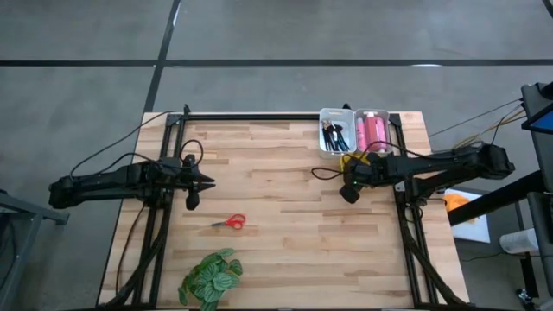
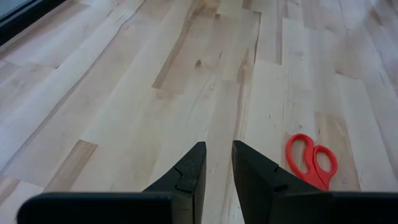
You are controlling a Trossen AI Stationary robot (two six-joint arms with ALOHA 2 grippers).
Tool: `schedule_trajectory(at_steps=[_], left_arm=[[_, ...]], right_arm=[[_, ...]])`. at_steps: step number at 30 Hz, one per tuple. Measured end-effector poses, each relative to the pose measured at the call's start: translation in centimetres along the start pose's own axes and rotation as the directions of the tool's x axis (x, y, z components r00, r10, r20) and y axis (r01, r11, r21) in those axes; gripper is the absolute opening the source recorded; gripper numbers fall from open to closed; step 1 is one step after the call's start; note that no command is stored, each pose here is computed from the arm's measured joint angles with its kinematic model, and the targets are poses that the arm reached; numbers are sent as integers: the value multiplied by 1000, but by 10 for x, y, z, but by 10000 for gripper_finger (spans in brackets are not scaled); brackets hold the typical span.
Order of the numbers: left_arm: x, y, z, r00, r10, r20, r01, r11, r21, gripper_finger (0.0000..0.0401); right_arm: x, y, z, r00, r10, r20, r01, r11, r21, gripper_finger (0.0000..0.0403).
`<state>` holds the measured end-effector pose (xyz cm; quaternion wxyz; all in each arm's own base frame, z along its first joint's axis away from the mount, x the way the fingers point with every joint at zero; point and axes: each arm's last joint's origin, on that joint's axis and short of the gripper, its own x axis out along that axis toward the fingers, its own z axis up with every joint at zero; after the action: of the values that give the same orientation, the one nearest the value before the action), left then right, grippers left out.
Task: Pick & Place Paint Supplies
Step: Put the red scissors into the yellow bin
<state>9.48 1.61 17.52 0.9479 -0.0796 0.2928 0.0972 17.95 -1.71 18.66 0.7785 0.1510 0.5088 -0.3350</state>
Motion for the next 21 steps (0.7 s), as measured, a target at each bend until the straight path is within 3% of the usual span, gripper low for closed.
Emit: schedule_trajectory(at_steps=[6, 9, 14, 21], left_arm=[[0, 0, 0, 1000, -1, 0, 1, 1000, 0, 81], [0, 0, 0, 1000, 0, 0, 0, 1000, 0, 81], [0, 0, 0, 1000, 0, 0, 0, 1000, 1, 80], [0, 0, 0, 1000, 0, 0, 0, 1000, 3, 80]], right_arm=[[-29, -5, 12, 989, 83, 122, -89, 995, 45, 107], [-46, -5, 23, 957, 157, 244, -170, 985, 34, 107], [-68, -3, 40, 820, 285, 496, -289, 955, -70, 107], [-77, 7, 53, 611, 459, 645, -354, 887, -296, 107]])
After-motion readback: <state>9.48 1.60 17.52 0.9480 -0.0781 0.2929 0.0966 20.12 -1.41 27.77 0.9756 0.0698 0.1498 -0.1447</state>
